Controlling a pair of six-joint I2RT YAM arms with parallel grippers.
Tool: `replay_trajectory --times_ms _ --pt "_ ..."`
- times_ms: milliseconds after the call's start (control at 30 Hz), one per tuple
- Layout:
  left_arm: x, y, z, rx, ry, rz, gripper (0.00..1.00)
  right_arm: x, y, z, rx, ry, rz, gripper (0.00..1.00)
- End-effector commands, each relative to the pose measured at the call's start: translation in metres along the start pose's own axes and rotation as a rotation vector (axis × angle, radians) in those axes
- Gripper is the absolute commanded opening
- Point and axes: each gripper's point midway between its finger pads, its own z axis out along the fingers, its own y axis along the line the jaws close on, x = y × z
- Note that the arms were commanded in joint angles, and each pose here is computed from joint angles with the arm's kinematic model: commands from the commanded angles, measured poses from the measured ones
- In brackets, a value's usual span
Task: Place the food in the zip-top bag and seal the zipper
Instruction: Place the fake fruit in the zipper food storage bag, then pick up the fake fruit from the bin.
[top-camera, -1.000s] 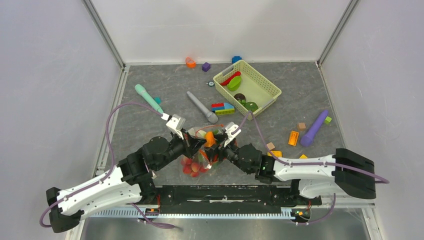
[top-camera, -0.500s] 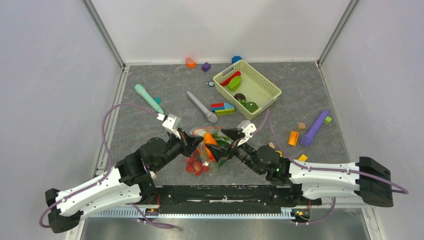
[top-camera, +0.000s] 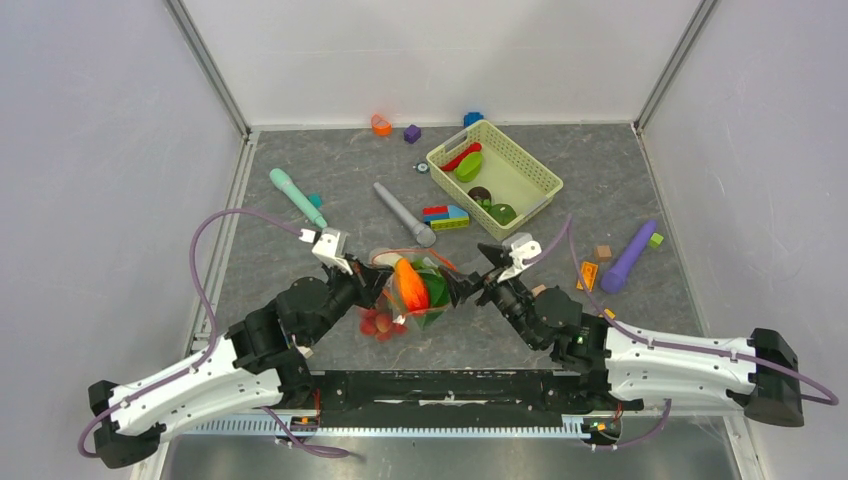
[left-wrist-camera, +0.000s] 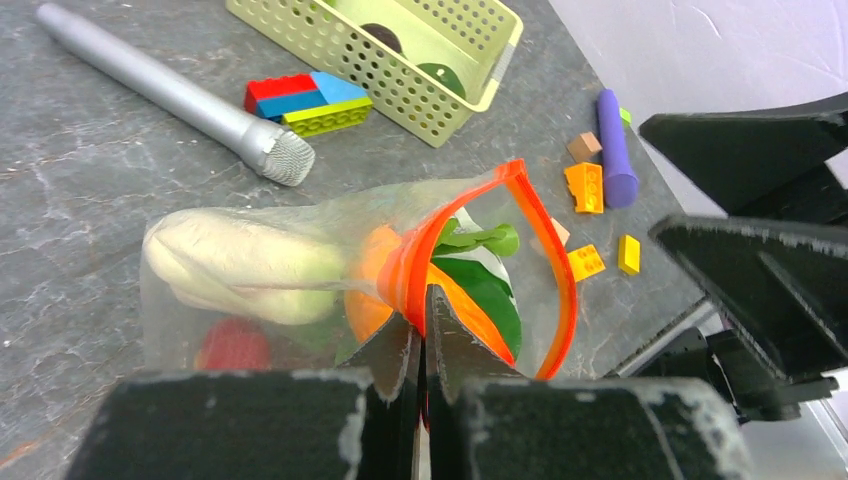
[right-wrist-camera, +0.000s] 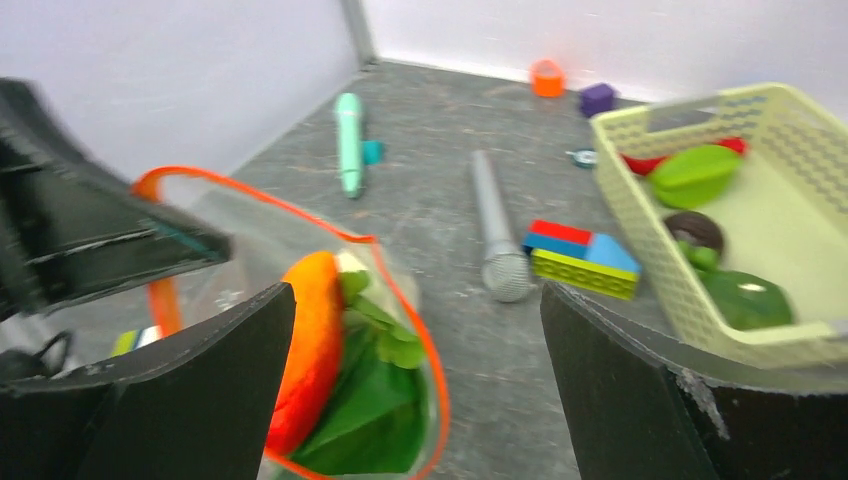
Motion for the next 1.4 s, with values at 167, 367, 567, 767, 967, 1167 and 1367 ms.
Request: replay_trajectory --times_ms 167,367,567,767,967,1167,1367 --pt "-0.034 0.023 -0.007 -0.142 -0.142 -0.058 0.02 -0.023 -0.092 0.023 0.369 0.084 -0.063 0.98" --pt "-0.04 0.029 -0.013 -0.162 -0.166 -0.058 0.02 -0.026 -0.132 0.056 0.468 0.206 -0.194 0.98" --pt "-0.037 0.022 -0.012 -0.115 -0.159 -0.047 0.02 -0.036 -0.172 0.109 0.455 0.382 -0.446 0.98" --pt "-0.034 0.017 -0.01 -0.075 -0.154 -0.02 0.03 -0.019 -0.195 0.176 0.153 0.55 -0.691 0.98" --pt "-0.033 0.011 -0.008 -0.034 -0.164 0.004 0.04 -0.006 -0.256 0.22 0.042 0.673 -0.889 0.98" --pt "-0.031 0.015 -0.004 -0.064 -0.158 0.027 0.04 0.029 -0.292 0.242 -0.077 0.704 -0.984 0.98" --pt "-0.028 0.016 0.0 -0.071 -0.151 0.043 0.05 0.072 -0.319 0.254 -0.13 0.765 -1.048 0.98"
